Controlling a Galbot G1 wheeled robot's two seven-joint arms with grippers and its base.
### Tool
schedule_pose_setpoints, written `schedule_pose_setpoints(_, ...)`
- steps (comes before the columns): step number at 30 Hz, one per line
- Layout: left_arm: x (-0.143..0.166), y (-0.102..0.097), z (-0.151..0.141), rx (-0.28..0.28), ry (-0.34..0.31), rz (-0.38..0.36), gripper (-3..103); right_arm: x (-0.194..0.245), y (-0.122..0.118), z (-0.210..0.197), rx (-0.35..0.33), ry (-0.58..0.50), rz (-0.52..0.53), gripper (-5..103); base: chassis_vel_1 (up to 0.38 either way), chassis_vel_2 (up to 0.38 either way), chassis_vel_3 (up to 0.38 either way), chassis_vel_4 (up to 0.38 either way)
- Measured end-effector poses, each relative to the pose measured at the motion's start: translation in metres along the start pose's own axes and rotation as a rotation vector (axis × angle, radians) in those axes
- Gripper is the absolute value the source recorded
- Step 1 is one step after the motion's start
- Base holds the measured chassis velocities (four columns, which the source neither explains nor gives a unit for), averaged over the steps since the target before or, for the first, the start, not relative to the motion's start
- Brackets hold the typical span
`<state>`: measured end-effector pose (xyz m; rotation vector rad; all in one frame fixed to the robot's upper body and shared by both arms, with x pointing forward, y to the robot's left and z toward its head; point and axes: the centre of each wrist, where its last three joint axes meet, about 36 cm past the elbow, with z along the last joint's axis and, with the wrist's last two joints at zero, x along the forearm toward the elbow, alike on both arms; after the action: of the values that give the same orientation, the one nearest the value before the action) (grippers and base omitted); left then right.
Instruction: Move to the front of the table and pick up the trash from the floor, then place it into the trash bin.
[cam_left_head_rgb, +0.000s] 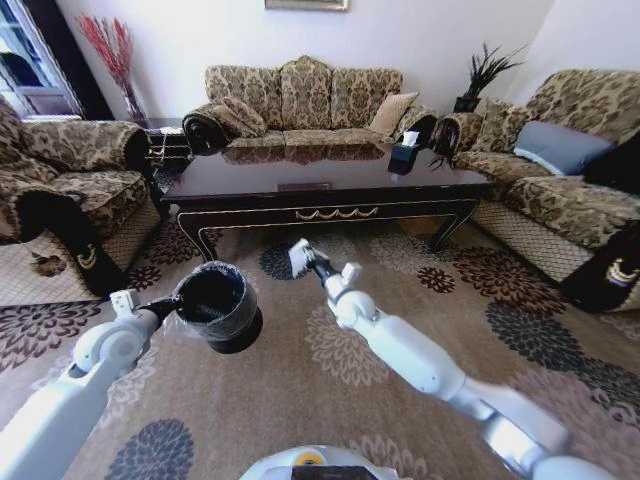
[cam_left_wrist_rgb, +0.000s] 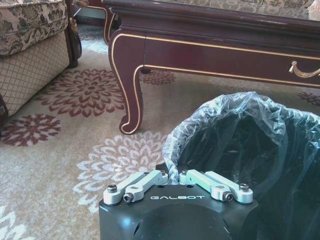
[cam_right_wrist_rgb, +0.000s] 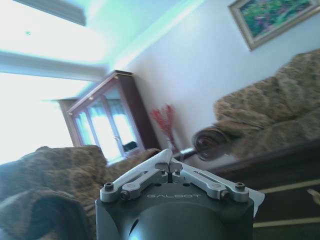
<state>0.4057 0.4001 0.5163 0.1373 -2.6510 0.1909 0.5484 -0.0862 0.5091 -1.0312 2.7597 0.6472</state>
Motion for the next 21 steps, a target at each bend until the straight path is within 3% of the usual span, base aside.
schedule_pose_setpoints(1, 0.0, 0.0, 0.0, 0.0, 0.0, 0.0, 4, 0.0, 0.0, 0.0, 0.0, 0.0, 0.0, 0, 0.0, 0.0, 0.0, 0.0)
schedule_pose_setpoints(4, -0.002, 0.002, 0.001, 0.007, 0.002, -0.005, 4, -0.023, 0.024, -0.025, -0.023, -0.029, -0.163, 0, 0.0, 0.0, 0.0, 0.0)
schedule_pose_setpoints(5, -0.002, 0.002, 0.001, 0.007, 0.002, -0.005, 4, -0.023, 0.024, -0.025, -0.023, -0.029, -0.163, 0, 0.0, 0.0, 0.0, 0.0)
schedule_pose_setpoints(9, -0.003, 0.005, -0.001, 0.013, -0.004, -0.012, 4, -0.03, 0.065, -0.03, -0.038, 0.019, -0.342, 0, 0.0, 0.0, 0.0, 0.0)
schedule_pose_setpoints(13, -0.003, 0.005, -0.003, 0.02, -0.013, -0.012, 4, -0.031, 0.092, -0.007, -0.039, 0.077, -0.409, 0, 0.0, 0.0, 0.0, 0.0)
schedule_pose_setpoints(21, -0.005, 0.004, -0.002, 0.025, -0.012, -0.007, 4, -0.039, 0.098, 0.04, -0.004, 0.142, -0.412, 0, 0.0, 0.0, 0.0, 0.0)
